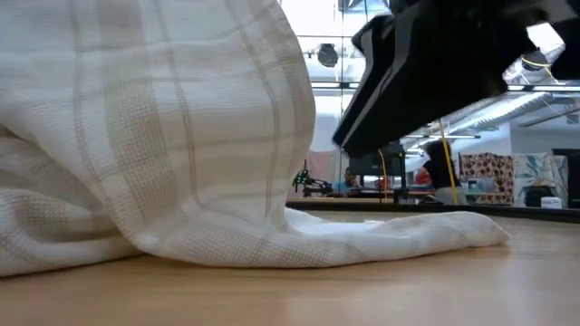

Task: Roll towel
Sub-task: Fold the brown checkered towel

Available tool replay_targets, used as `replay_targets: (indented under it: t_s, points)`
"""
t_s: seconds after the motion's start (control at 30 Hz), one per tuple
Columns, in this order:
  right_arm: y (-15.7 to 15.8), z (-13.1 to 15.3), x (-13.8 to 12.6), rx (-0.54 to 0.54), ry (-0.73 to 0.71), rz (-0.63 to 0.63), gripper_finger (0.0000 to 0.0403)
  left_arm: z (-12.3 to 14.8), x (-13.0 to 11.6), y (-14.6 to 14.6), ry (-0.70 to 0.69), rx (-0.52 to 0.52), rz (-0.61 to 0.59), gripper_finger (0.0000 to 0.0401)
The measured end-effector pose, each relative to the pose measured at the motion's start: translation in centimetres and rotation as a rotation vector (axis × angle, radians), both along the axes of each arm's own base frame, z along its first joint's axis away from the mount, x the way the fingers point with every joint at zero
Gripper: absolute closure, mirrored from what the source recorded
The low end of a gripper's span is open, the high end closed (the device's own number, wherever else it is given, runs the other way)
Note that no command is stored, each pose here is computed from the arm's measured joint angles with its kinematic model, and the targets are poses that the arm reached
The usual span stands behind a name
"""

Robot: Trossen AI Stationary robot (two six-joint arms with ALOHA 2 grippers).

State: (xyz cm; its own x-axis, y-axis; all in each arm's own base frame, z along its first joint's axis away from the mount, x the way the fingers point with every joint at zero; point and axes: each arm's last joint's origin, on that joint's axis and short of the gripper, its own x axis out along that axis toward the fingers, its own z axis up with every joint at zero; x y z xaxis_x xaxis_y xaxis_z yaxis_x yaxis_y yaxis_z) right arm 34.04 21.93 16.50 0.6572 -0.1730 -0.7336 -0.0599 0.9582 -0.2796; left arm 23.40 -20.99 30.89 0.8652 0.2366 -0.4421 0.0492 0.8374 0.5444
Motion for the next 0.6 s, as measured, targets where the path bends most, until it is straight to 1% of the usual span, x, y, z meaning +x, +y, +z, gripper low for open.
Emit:
replay_targets:
  t_s: [0.1,0.17,0.27,0.33,0.4,0.47,0.5,0.6]
  points:
    - [0.2,-1.4,0.1,0.118,-0.110,0.033,0.0291,0.2,0.2,0.0,-0.013,-0.015,-0.006,0.0401]
    - [0.1,-1.6,0.6,0.201,-0.206,0.064,0.0291,0.3,0.5,0.1,-0.020,-0.011,-0.016,0.0401]
    - [-0.3,-0.9,1.5,0.258,-0.323,0.091,0.0291,0.5,1.6,0.5,-0.048,-0.012,-0.043,0.0401]
    - [-0.5,-0.7,1.9,0.287,-0.340,0.127,0.0291,0.6,2.5,1.0,-0.064,-0.027,-0.079,0.0401]
    - [-0.6,-0.7,2.0,0.331,-0.315,0.173,0.0291,0.6,3.3,1.4,-0.068,-0.049,-0.122,0.0401]
    - [-0.3,-1.1,1.6,0.369,-0.243,0.206,0.0291,0.6,3.8,1.9,-0.064,-0.058,-0.155,0.0401]
    - [-0.2,-1.3,1.1,0.374,-0.189,0.206,0.0291,0.7,4.1,2.1,-0.063,-0.052,-0.166,0.0401]
    - [0.2,-1.6,-1.1,0.337,-0.019,0.140,0.0291,0.8,4.6,2.7,-0.067,-0.012,-0.188,0.0401]
